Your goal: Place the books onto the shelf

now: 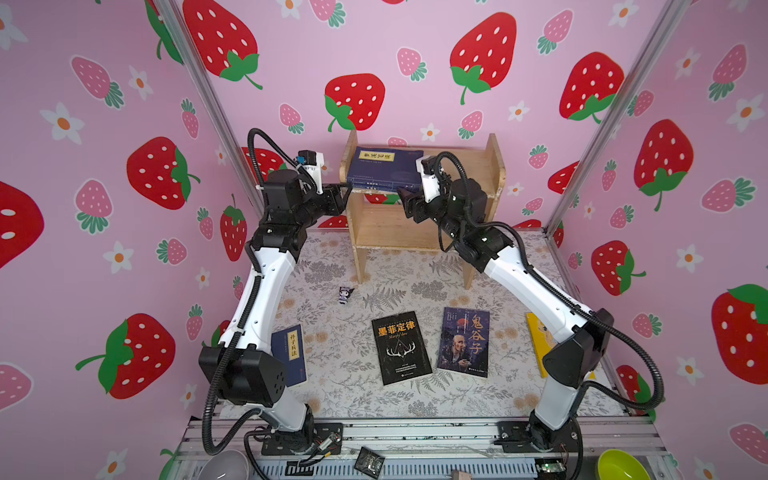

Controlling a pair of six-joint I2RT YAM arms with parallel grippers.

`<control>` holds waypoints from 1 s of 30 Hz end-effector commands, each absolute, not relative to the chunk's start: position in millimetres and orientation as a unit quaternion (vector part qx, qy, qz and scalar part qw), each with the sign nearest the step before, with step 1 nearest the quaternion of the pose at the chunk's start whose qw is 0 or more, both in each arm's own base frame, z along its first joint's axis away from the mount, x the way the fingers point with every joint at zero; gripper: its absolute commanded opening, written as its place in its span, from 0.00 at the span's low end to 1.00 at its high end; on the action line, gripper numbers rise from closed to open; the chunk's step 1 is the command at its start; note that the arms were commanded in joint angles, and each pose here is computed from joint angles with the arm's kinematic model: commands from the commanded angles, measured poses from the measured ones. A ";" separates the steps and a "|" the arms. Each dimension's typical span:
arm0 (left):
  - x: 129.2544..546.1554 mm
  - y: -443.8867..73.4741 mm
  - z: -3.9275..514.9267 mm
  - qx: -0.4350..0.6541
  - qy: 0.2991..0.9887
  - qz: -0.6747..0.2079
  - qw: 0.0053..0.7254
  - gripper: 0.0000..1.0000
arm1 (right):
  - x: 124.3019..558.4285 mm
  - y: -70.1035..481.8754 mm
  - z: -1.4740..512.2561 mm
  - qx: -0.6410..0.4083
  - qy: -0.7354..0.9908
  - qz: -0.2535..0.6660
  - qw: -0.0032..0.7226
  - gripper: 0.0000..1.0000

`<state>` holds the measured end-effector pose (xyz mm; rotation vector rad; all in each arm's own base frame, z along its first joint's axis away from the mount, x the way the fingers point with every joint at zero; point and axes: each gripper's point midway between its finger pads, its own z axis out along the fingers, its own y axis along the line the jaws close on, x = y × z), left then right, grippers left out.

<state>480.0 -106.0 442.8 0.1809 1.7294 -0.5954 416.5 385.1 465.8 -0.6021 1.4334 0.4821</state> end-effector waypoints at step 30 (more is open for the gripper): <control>436.6 -106.9 462.0 0.081 0.723 -0.278 0.627 0.47 | 398.0 353.7 471.5 -0.275 0.628 0.143 0.713 0.80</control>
